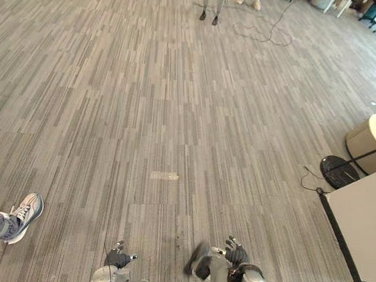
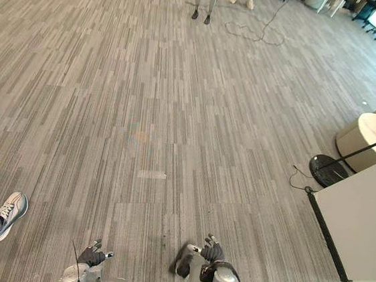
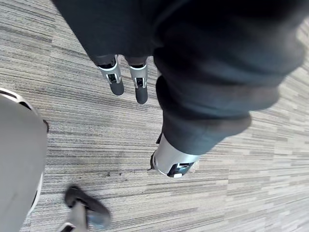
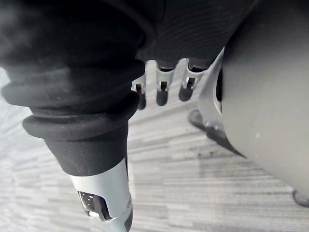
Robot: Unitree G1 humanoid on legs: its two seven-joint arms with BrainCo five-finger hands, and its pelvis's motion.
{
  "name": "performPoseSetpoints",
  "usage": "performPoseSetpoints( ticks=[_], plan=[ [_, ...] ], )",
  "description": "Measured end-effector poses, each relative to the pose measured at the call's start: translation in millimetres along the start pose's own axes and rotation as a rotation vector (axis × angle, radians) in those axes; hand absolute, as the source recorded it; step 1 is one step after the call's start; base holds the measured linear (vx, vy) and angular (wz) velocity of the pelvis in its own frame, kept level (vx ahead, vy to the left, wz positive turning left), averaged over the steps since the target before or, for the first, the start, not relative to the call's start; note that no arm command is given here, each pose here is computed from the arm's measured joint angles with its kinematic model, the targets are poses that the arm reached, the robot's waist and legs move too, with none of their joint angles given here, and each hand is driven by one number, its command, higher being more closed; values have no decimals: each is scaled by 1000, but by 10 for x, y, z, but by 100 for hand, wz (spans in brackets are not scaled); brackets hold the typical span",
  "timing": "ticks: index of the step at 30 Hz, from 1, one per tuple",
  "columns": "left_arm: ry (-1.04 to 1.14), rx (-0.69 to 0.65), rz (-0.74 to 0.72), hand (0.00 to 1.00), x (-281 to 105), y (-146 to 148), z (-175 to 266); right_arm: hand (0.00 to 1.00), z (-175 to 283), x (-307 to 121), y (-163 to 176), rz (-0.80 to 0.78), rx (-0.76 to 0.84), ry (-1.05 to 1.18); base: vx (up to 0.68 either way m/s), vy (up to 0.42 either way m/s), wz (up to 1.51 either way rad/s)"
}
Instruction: Organize washtable
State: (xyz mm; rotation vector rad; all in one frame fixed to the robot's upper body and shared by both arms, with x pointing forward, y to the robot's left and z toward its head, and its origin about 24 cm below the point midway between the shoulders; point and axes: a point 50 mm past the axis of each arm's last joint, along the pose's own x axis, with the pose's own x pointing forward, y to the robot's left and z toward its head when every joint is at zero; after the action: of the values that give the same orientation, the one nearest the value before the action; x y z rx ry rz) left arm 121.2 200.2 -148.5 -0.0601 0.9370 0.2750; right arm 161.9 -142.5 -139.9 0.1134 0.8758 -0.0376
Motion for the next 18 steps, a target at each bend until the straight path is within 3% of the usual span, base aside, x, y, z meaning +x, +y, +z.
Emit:
performPoseSetpoints(
  ticks=[11,18],
  plan=[
    [-6,-32,-43,0,-8,-178,6,0,-3,-14,-85,-34,29,3,616,-61,3],
    [-45,7,-54,0,-5,-191,85,0,-147,-56,-190,-83,52,48,337,105,-29]
  ],
)
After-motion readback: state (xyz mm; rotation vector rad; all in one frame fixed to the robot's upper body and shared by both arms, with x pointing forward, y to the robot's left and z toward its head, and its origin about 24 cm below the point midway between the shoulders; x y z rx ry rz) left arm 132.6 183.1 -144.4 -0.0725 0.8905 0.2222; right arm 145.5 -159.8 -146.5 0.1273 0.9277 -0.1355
